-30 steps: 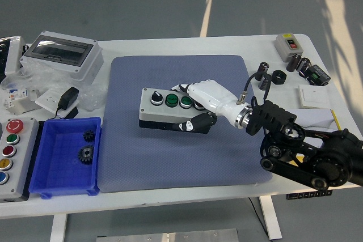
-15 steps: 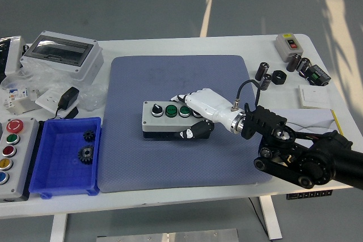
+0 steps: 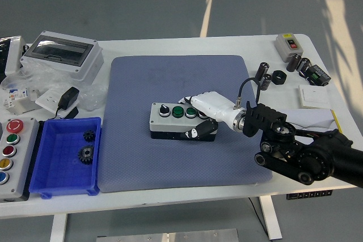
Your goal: Pick up the button,place it on the desk,press the button,press the button
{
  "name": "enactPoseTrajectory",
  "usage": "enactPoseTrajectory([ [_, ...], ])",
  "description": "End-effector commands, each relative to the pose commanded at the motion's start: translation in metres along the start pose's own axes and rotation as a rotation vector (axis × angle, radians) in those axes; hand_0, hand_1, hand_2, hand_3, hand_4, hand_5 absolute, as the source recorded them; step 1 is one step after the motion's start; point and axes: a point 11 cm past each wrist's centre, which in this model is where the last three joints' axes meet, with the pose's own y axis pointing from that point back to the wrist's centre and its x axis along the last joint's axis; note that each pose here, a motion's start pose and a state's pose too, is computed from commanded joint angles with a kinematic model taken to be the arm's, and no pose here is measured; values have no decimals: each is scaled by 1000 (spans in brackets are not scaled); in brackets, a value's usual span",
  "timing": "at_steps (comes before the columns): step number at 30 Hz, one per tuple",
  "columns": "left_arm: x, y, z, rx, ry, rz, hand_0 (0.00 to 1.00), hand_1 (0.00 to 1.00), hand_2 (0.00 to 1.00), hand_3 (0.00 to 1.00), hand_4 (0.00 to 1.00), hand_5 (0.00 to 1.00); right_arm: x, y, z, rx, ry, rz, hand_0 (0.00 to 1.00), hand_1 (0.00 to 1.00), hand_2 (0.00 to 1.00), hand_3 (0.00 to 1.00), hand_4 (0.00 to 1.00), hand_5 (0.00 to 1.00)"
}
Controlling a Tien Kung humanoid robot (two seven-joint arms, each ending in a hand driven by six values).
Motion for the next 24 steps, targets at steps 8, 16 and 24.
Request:
enactPoseTrajectory([
  [8,0,0,-1,3,-2,0,627,583,546,610,636,210,1,2,-1,1,-3,-1,965,896,891,927,614,62],
  [16,1,0,-1,5,-1,2,627,582,546,610,636,210,-4,4,-2,5,-55,-13,998,948,943,998,720,126],
  [24,1,0,-2,6,-3,2,627,582,545,608,633,208,1,6,-6,16,-117,-25,998,969,974,998,728,111],
])
